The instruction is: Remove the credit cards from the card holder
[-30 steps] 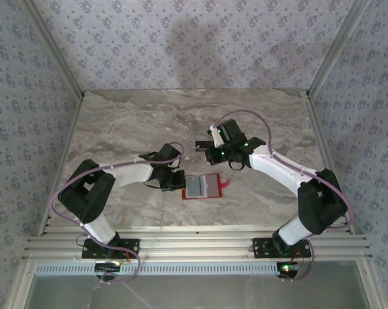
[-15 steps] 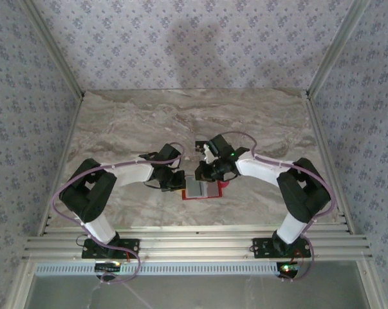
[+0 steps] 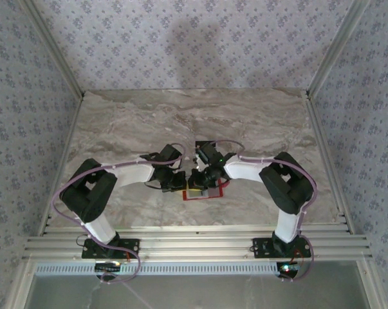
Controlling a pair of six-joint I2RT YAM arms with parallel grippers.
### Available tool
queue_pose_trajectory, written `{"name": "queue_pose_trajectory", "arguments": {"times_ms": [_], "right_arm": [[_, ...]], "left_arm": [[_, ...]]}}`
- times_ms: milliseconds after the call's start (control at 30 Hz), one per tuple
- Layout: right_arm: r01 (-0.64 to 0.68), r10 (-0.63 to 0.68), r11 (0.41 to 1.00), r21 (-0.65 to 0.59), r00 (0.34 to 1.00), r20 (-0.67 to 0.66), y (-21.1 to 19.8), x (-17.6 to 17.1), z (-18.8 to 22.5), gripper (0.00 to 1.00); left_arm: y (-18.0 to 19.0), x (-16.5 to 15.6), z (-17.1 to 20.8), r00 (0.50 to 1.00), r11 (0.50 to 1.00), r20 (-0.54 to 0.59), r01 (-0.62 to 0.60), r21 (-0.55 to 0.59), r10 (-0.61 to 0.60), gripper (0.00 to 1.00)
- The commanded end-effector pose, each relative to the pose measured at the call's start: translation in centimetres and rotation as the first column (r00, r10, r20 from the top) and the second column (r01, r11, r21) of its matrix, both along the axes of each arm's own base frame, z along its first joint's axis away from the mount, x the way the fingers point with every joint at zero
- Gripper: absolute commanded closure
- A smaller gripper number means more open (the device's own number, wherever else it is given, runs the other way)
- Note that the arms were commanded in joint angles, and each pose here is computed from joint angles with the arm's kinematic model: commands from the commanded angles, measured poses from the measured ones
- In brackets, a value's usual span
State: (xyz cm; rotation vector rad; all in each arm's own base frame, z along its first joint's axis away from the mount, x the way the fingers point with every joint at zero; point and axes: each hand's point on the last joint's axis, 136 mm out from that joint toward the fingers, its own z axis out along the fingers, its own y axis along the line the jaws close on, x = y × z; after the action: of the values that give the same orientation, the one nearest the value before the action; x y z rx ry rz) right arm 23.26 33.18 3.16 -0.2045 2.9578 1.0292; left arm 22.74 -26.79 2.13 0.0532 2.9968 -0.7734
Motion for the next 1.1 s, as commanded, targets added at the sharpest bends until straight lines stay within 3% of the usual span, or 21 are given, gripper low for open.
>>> {"name": "queue_pose_trajectory", "arguments": {"times_ms": [0, 200, 467, 1067], "right_arm": [[-0.001, 0.001, 1.000, 0.010, 1.000, -0.012, 0.8, 0.2, 0.0, 0.90], [0.005, -0.006, 0.998, -0.066, 1.000, -0.021, -0.6, -0.2, -1.1, 0.89], [-0.006, 0.006, 0.986, -0.168, 1.000, -0.001, -2.7, -0.7, -0.9, 0.74], [-0.027, 0.060, 0.923, -0.384, 0.995, 0.077, -6.1, -0.1, 0.5, 0.56]], "left_arm": [[-0.4, -0.5, -0.1, 0.999, 1.000, -0.030, 0.014, 0.000, -0.014, 0.92], [-0.3, -0.6, -0.2, 0.999, 1.000, -0.032, 0.014, 0.002, -0.014, 0.92], [-0.3, -0.6, -0.2, 0.999, 1.000, -0.032, 0.016, 0.005, -0.016, 0.92], [-0.3, -0.6, 0.1, 0.999, 1.000, -0.024, 0.022, 0.004, -0.022, 0.92]]}}
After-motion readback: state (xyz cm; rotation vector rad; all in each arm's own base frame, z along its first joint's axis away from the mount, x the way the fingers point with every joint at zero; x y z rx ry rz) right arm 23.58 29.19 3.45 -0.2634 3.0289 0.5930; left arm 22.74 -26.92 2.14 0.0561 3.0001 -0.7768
